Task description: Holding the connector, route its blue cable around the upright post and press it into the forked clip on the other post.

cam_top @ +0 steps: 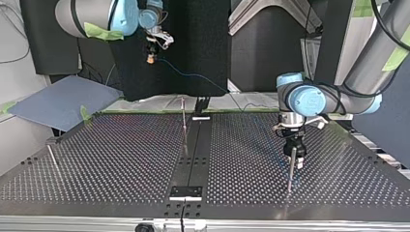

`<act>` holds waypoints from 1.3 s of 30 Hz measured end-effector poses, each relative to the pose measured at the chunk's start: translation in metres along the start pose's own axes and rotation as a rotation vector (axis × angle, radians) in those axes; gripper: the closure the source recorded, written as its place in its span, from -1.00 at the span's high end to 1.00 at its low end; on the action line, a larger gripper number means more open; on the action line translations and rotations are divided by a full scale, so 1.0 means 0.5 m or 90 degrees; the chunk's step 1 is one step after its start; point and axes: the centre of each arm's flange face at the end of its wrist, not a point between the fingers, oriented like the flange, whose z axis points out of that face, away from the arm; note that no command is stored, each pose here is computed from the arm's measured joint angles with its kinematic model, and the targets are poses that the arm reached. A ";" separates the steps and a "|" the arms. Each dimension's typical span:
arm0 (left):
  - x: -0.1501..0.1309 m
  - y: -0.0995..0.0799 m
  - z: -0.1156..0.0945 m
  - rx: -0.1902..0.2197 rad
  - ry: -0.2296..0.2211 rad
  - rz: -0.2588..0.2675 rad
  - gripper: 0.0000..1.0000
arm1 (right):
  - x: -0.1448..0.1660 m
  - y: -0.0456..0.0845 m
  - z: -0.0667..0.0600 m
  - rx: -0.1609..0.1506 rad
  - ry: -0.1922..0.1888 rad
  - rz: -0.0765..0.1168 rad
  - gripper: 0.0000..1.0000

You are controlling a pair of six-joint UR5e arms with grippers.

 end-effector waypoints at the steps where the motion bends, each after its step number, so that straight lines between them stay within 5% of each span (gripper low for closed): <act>1: 0.000 0.000 0.000 0.000 0.000 0.000 0.19 | 0.010 0.000 0.003 -0.001 0.000 -0.003 -1.00; 4: 0.001 -0.002 0.000 0.002 0.001 0.001 0.44 | 0.033 -0.002 0.010 -0.001 0.000 -0.007 -1.00; 6: 0.001 -0.003 -0.001 0.005 0.002 0.001 0.87 | 0.051 -0.004 0.014 -0.001 0.000 -0.010 -1.00; 8: 0.002 -0.004 -0.002 0.006 0.005 0.002 1.00 | 0.065 -0.005 0.018 -0.002 -0.001 -0.012 -1.00; 16: 0.011 -0.003 -0.019 -0.026 0.027 0.014 1.00 | 0.129 -0.001 0.037 -0.010 0.005 -0.018 -1.00; 24: 0.023 -0.006 -0.043 -0.065 0.053 0.030 1.00 | 0.220 -0.002 0.071 -0.005 0.050 -0.011 -1.00; 33: 0.025 -0.013 -0.058 -0.075 0.071 0.024 1.00 | 0.314 -0.019 0.097 0.016 0.097 -0.006 -1.00; 39: 0.007 -0.009 -0.084 -0.083 0.081 0.027 1.00 | 0.339 -0.030 0.099 0.028 0.110 -0.018 -1.00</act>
